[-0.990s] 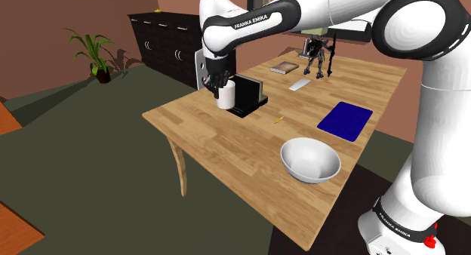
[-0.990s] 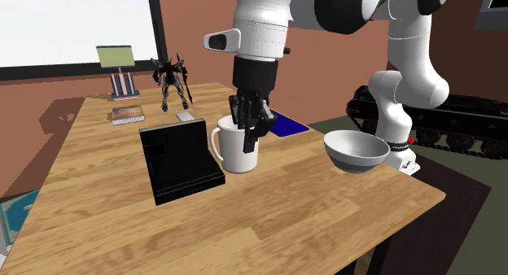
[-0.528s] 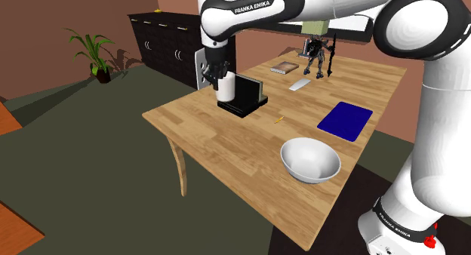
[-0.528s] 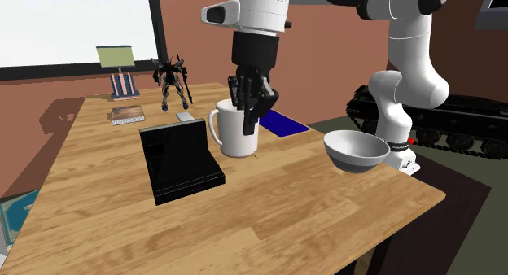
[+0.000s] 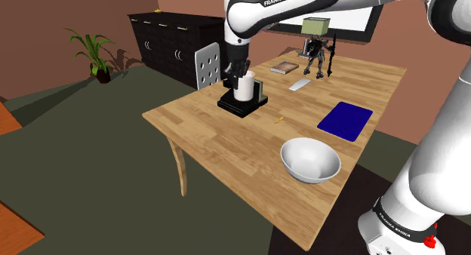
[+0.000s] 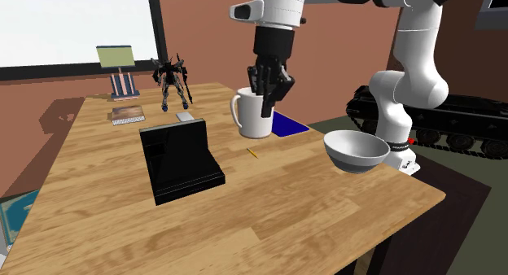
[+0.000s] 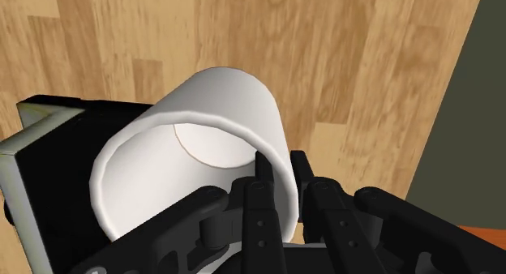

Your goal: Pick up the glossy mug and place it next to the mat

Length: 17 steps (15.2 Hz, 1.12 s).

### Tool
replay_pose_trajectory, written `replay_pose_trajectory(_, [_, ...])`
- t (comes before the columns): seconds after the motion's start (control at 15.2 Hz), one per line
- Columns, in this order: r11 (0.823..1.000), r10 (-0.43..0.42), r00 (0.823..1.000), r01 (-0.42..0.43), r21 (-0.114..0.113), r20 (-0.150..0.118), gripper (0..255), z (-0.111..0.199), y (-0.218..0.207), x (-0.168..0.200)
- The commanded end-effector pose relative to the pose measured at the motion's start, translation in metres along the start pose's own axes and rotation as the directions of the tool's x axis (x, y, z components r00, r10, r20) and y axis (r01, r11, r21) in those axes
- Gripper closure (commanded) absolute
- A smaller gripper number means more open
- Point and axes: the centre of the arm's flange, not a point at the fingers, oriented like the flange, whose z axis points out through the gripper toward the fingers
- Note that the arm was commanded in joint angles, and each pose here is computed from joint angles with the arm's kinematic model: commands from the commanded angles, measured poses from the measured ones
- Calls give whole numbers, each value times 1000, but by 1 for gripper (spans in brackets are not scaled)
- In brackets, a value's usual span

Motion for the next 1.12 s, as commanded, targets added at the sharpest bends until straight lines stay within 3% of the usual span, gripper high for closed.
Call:
replay_pose_trajectory(0.0, [1000,0,1000,0,0,0,255,-3,12,-23])
replay_pose_trajectory(1.06, [1000,0,1000,0,0,0,255,-16,116,-206])
